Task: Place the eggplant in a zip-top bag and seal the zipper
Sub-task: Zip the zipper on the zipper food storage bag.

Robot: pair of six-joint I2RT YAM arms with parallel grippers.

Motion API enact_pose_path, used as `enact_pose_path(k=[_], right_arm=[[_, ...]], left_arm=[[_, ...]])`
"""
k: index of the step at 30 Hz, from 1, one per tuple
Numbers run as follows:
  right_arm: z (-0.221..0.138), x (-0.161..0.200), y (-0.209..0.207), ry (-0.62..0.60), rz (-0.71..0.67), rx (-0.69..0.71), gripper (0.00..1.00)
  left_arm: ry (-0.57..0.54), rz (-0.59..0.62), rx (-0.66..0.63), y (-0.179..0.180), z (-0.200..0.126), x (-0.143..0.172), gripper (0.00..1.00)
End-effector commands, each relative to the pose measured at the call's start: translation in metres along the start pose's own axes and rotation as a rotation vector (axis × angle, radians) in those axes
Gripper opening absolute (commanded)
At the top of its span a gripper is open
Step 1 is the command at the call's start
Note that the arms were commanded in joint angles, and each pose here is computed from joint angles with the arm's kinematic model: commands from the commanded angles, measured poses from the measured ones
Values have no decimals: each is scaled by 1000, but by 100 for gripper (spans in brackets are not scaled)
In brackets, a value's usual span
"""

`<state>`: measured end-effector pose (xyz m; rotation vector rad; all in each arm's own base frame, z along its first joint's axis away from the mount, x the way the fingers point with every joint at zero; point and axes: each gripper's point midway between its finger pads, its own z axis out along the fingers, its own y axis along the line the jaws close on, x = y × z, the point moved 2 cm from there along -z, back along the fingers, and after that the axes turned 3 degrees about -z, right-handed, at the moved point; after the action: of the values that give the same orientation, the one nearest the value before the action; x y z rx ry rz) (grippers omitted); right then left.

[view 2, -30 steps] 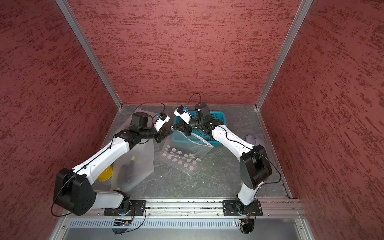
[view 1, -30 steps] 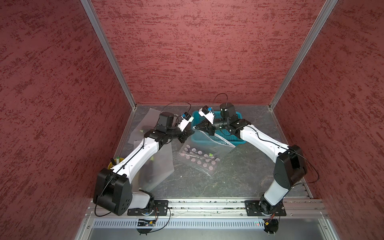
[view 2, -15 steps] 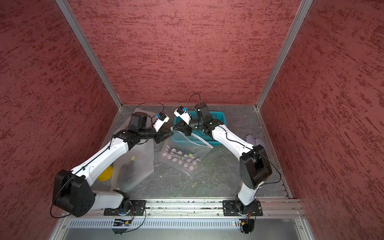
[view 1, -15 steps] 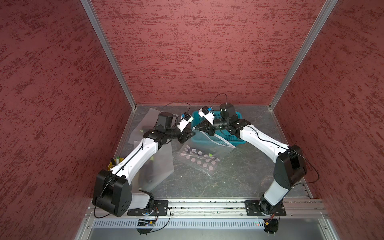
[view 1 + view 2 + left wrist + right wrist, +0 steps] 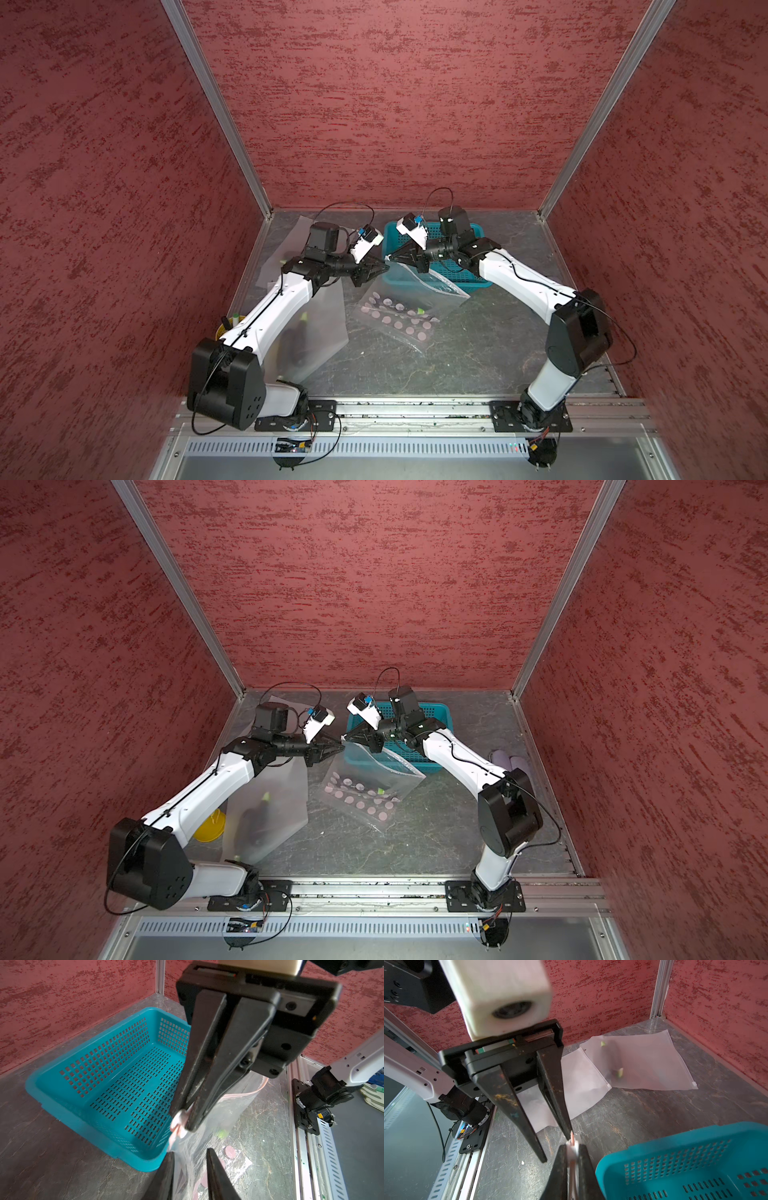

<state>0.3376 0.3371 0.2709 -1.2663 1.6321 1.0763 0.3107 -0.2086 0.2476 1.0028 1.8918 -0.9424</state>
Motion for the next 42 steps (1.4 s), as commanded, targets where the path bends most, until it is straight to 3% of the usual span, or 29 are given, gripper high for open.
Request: enact_pose_path(k=[1,11,19,20,22,24,30,34,42], right_arm=[[3,-5,2,-1,-8,-33,6],[4,-3,3,8,-3,-41,7],[3,-3,5,8,-7,-49,7],[2,-4,6,6,-11,-49,7],[2,-3,6,6,-11,-48,7],[2,-4,7,5,-12,-52,7],[4,-2,7,8,-3,-61,7],[4,-2,7,10,1,-62,7],[4,1,7,18,5,-65,7]], left_arm=[[-21,44,43,-4,-2,-10,28],[-21,43,64,-1,-1,-12,13],[12,22,39,7,0,-5,11],[18,17,35,8,0,-3,15],[26,9,26,11,1,0,32],[25,11,27,10,1,1,39],[15,22,35,12,2,-3,41],[12,17,68,11,5,-5,36],[17,14,78,11,6,-4,12]])
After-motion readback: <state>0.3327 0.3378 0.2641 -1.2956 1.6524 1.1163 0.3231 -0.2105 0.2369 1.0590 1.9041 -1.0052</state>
